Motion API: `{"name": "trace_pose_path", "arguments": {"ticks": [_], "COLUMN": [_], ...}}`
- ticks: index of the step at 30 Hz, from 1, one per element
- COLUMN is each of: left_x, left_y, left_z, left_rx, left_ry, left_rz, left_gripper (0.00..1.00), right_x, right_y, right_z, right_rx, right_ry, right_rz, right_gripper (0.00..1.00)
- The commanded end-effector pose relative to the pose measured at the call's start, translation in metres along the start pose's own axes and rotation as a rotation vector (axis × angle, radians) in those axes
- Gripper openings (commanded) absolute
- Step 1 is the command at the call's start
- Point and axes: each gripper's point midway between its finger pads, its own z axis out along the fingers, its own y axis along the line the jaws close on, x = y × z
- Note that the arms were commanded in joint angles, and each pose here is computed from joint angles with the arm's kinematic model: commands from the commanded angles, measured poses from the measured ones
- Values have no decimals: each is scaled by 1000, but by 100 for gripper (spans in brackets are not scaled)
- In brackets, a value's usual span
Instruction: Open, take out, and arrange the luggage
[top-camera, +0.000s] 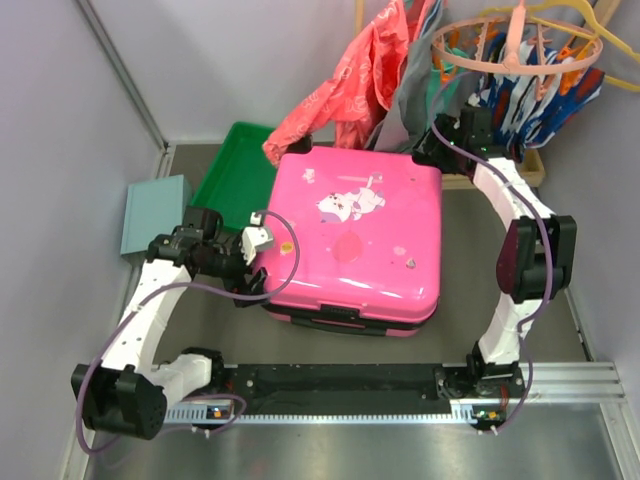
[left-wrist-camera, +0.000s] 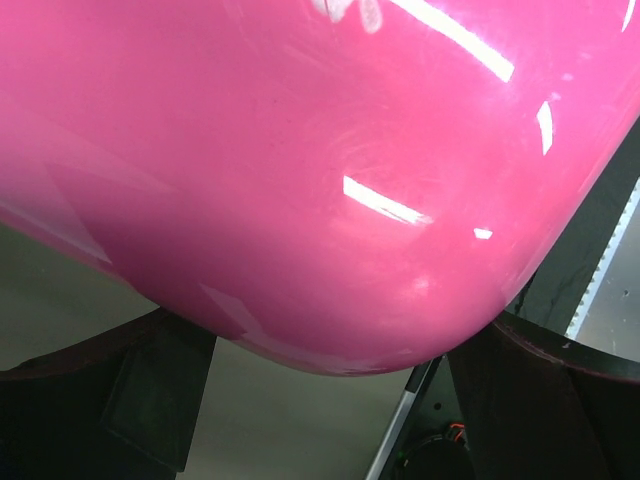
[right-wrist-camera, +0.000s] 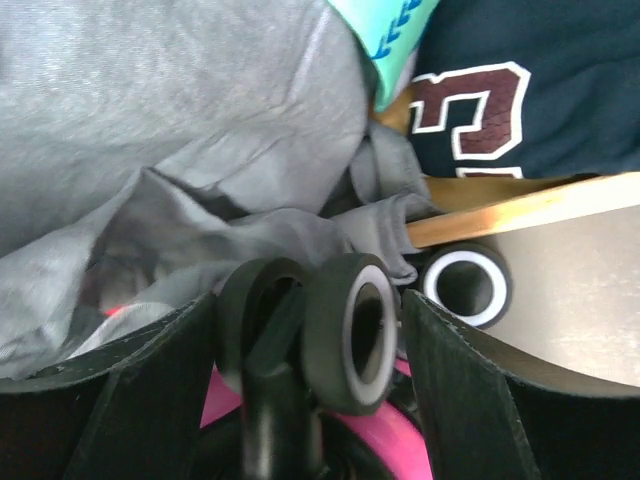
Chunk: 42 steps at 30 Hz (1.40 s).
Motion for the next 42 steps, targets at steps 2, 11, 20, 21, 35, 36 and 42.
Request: {"name": "trace_pose_path", "arguments": {"ticks": [2,11,20,21,35,36,42], "left_x": [-30,-55,-73,-78,-117,-120,-130], "left_y": [41,70,82,83,132,135,129], "left_z": [4,10,16,17,3,-2,-21], "left_rx": [-145,-259,-282,-283,-541,-572,-610], "left_ry": [-94,-192,-258,-273,-369,-376,-420], "left_rz": [56,73,99,115,123,115,107], "left_gripper": [92,91,92,92,93,93,93], "right_x": [2,22,41,38,24,24,36], "right_y": [-9,-66,-116,-119,-116,-115,-89], "right_z": [6,-27,-85,-88,-145,-149,-181], "right_rx": [78,245,343,351,372,378,385], "right_ry": [-8,-35,-110,-113,-73,-75,-53], "right_rz": [-58,-52,-24,-21,-130,-153,-286], "right_gripper": [68,29,30,31,59,61,75]}}
